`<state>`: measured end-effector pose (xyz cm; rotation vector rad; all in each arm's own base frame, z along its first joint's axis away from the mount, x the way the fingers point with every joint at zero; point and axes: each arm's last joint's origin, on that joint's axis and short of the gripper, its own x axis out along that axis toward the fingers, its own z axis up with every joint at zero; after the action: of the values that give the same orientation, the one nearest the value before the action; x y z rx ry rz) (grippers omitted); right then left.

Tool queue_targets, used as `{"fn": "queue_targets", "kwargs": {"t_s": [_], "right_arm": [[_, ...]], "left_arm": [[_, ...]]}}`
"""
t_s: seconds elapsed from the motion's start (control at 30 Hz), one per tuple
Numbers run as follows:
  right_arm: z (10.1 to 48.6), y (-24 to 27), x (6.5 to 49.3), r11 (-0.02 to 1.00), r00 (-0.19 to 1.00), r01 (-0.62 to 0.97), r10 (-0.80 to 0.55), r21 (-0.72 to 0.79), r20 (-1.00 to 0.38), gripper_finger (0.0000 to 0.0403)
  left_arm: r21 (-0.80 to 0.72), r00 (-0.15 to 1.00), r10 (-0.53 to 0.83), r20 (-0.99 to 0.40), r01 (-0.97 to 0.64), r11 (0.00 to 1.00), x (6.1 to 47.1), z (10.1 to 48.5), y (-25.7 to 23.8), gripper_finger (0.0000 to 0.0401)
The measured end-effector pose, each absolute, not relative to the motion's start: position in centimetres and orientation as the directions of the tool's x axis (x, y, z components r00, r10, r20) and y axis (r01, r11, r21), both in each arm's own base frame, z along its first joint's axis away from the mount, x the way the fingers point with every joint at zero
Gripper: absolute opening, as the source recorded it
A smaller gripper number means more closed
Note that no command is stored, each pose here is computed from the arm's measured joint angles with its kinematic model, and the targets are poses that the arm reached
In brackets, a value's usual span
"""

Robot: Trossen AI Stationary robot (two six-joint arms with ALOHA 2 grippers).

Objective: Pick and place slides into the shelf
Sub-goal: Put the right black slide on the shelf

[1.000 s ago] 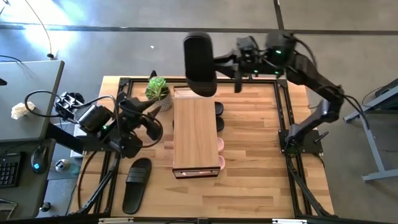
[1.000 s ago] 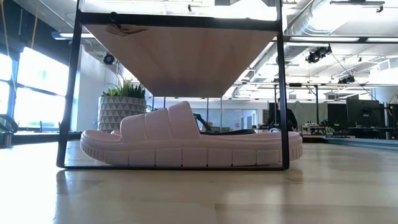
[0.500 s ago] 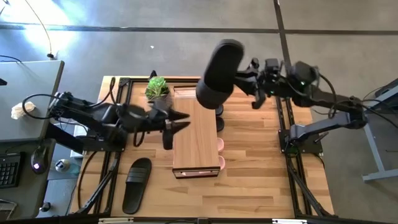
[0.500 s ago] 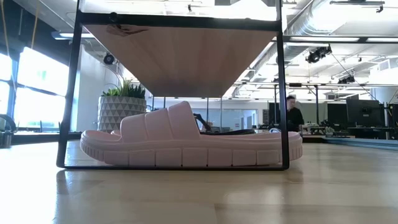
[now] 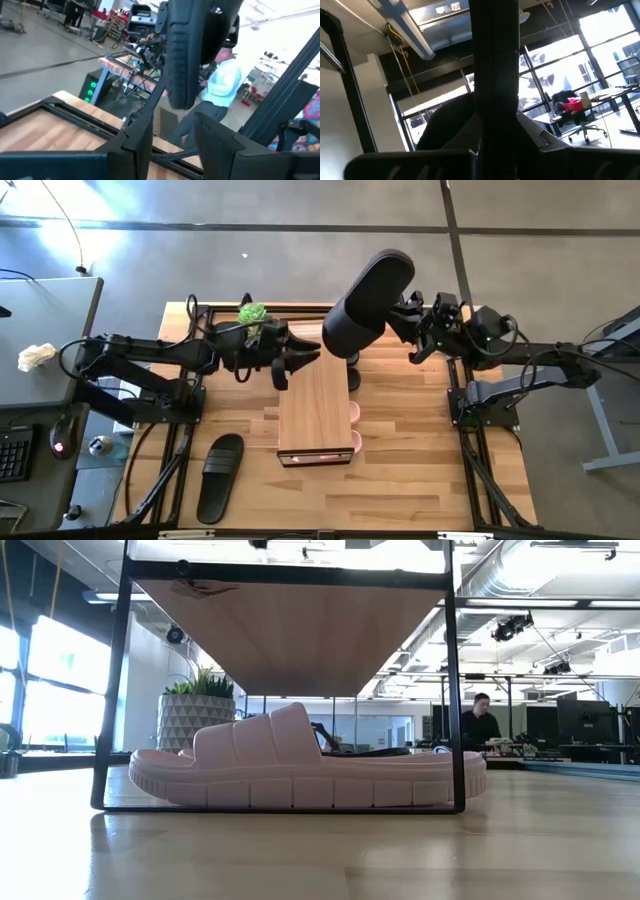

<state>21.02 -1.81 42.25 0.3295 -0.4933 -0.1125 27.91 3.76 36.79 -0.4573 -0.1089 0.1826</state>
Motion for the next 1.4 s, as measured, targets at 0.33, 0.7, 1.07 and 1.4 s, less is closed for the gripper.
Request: {"fn": "queue_targets", "kwargs": {"t_s": [0.33,0.7,1.07,1.4], "right_arm": [[41.6,-2.0,21.8,0.923,0.872,0.065,-0.238,0.380,0.429,0.0041],[40.7,-2.2,23.5,0.910,0.880,0.058,-0.241,0.411,0.410,0.0041],[40.3,-2.2,24.2,0.910,0.882,0.059,-0.241,0.410,0.406,0.0041],[40.4,-2.2,24.2,0.914,0.880,0.061,-0.239,0.402,0.411,0.0068]], "left_arm": [[-0.499,0.975,0.169,0.146,-0.075,0.863,28.1,35.3,4.7,0.0129],[-0.493,0.975,0.160,0.152,-0.065,0.868,28.9,34.9,4.8,0.0129],[-0.486,0.958,0.234,0.167,-0.126,0.865,28.9,34.9,5.0,0.0107],[-0.490,0.952,0.259,0.162,-0.150,0.859,28.9,34.9,5.1,0.0030]]}}
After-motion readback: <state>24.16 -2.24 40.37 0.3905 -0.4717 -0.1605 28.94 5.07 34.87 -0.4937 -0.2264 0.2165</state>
